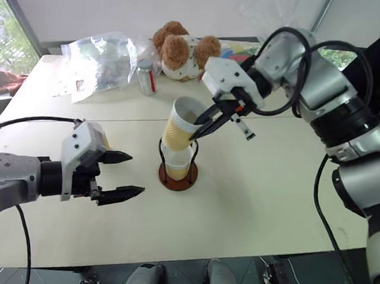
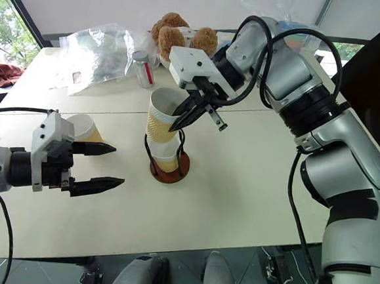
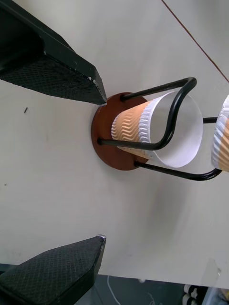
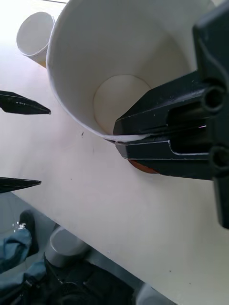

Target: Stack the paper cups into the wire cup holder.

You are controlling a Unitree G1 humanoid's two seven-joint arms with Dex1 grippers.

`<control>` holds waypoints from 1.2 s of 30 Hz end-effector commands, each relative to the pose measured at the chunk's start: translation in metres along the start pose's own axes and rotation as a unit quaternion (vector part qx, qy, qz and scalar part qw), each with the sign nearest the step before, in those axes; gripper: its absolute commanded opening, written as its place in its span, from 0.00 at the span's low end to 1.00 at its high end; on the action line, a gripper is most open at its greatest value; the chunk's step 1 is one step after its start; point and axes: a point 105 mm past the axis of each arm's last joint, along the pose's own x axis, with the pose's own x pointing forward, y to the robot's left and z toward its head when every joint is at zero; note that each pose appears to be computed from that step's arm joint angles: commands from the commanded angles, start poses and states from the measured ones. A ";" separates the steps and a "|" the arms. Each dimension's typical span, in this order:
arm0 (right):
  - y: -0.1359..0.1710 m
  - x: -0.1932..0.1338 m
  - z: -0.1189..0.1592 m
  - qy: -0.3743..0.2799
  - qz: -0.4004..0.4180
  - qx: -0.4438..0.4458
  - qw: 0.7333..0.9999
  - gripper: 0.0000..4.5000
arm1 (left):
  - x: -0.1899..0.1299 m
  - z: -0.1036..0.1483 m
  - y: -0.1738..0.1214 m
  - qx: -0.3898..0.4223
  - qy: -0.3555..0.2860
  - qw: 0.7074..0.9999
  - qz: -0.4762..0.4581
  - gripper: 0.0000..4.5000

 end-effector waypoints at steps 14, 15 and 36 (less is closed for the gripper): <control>-0.009 0.016 -0.007 0.032 0.028 -0.012 0.999 0.31 | -0.003 0.007 -0.004 0.017 -0.016 1.000 0.021 1.00; -0.009 0.015 -0.008 0.033 0.028 -0.012 0.999 0.41 | -0.003 0.007 -0.004 0.017 -0.016 1.000 0.021 1.00; 0.019 -0.058 -0.013 -0.239 -0.268 0.195 0.913 0.64 | -0.104 -0.002 0.121 0.192 0.159 0.954 0.168 1.00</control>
